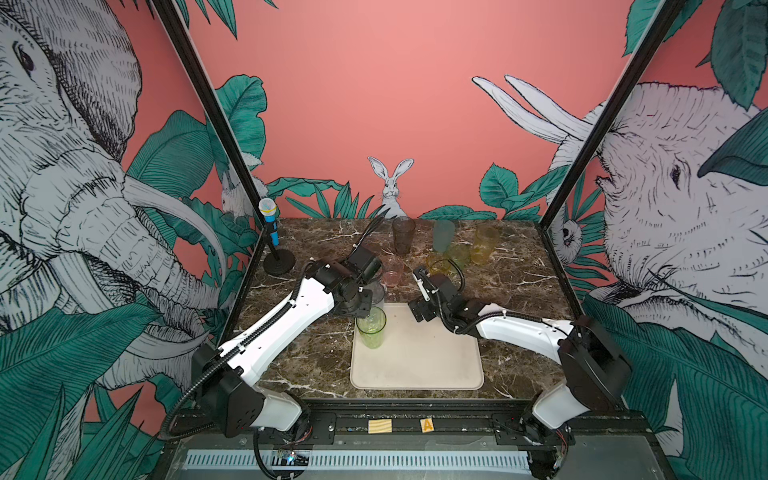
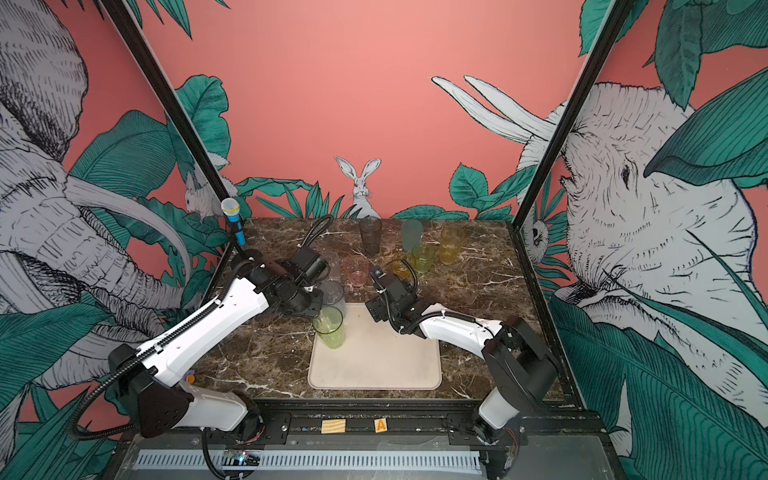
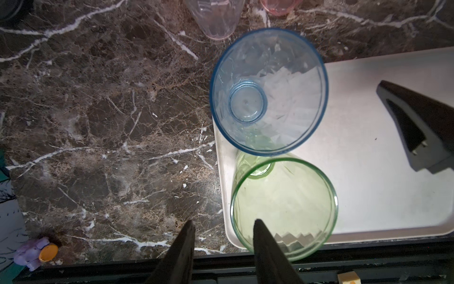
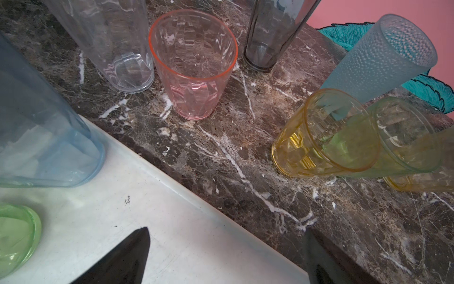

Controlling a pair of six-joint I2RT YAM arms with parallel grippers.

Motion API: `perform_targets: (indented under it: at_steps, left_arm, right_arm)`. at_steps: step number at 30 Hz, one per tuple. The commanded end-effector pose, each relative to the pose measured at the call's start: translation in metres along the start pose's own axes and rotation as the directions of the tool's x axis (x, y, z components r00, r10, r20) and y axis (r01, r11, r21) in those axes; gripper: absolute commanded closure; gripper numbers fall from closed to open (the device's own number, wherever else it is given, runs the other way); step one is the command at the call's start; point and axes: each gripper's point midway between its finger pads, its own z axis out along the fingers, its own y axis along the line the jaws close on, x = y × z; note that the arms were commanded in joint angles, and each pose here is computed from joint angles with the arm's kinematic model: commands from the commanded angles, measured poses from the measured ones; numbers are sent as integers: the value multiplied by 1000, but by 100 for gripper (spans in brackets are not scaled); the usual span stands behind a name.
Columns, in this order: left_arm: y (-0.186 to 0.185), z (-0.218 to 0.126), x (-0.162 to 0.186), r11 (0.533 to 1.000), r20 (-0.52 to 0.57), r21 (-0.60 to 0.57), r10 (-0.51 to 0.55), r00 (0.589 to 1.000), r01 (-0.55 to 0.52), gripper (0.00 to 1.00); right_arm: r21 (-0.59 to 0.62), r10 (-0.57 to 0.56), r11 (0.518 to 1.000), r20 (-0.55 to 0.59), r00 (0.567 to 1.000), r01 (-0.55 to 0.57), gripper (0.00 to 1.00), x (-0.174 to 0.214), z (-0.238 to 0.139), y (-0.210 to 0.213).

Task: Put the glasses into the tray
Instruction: 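Raise the left gripper and move it over the clear cup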

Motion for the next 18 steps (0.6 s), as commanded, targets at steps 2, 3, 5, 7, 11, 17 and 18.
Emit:
perform_targets:
  at_steps: [2, 3, 5, 7, 11, 17, 18]
  left_arm:
    - [18, -24, -6, 999, 51, -25, -19, 999, 20, 58]
    - [20, -27, -9, 999, 61, -23, -24, 998, 26, 58]
    - [24, -32, -14, 999, 87, -21, -41, 995, 42, 58]
    - [28, -37, -20, 998, 112, -18, -56, 992, 59, 58]
    - [32, -45, -33, 995, 158, 6, -95, 983, 95, 58]
    - [36, -50, -56, 989, 226, 46, -146, 963, 139, 56]
    - [36, -50, -60, 990, 233, 48, -143, 962, 135, 55]
  right_arm:
    - [8, -9, 1000, 37, 999, 9, 1, -14, -4, 2]
    - [9, -8, 1000, 39, 999, 7, 1, -14, -4, 2]
    - [9, -10, 1000, 39, 999, 9, 1, -14, -5, 2]
    - [13, -9, 1000, 41, 999, 8, 1, -14, -5, 1]
    - [16, -10, 1000, 48, 999, 9, 1, -15, -7, 0]
    - [26, -10, 1000, 57, 998, 9, 1, -16, -9, -2]
    - [28, -11, 1000, 59, 998, 9, 1, -16, -9, -3]
